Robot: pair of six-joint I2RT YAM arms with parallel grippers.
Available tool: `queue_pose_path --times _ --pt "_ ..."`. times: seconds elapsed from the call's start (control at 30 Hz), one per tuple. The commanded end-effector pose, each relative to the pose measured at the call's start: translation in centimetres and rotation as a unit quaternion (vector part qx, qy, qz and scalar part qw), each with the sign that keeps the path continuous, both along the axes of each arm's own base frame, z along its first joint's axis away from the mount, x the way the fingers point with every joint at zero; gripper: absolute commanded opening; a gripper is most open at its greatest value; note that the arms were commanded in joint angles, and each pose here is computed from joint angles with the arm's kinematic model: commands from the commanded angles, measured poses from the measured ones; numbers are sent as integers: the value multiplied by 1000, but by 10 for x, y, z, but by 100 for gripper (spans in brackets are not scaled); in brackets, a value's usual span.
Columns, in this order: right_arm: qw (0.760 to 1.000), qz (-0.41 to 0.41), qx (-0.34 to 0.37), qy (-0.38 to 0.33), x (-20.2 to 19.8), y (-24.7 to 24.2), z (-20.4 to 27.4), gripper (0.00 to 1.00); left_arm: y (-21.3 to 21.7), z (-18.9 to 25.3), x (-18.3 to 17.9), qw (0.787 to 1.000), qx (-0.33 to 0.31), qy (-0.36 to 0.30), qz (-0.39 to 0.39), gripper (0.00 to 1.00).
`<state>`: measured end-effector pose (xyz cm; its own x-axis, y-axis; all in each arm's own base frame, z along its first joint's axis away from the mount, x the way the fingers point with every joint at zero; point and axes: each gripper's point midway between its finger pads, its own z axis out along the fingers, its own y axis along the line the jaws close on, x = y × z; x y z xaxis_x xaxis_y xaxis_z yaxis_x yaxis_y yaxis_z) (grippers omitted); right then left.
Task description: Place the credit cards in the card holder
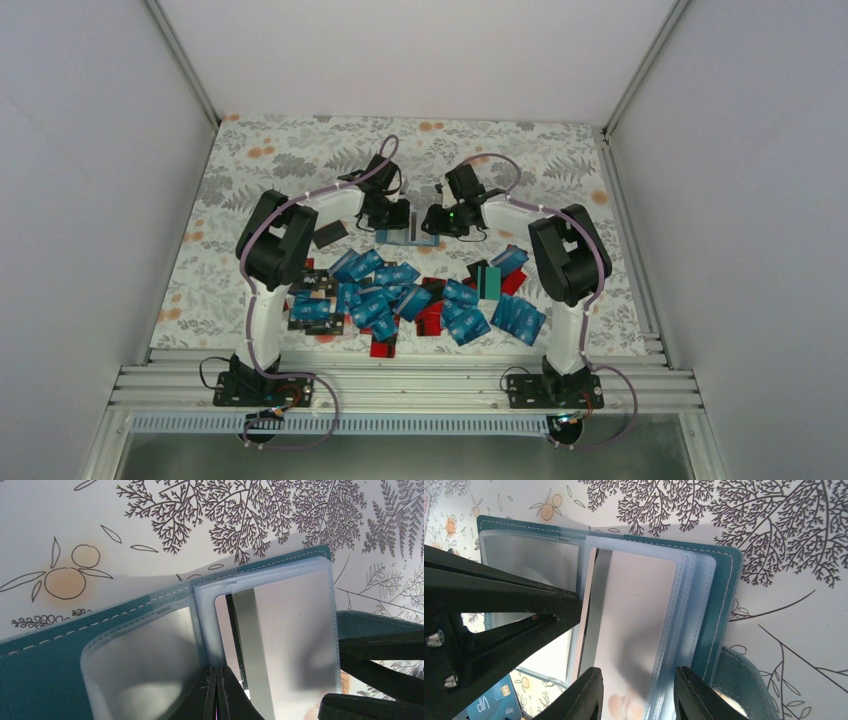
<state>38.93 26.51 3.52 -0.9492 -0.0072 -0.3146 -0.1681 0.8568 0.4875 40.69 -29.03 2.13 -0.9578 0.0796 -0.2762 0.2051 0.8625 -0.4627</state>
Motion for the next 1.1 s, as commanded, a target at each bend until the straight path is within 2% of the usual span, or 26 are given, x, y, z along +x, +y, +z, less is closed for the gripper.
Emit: queue_pose_path --times 0.0,0.57,1.07 --pt "1000 -4 12 -13 5 0 10 37 4 -23 -13 999 25 29 -5 2" --pt "998 35 35 -30 5 19 26 35 1 -22 -10 999 23 28 -6 2" --pt "997 35 -42 -45 6 14 24 34 -1 -21 -10 999 22 27 -7 2"
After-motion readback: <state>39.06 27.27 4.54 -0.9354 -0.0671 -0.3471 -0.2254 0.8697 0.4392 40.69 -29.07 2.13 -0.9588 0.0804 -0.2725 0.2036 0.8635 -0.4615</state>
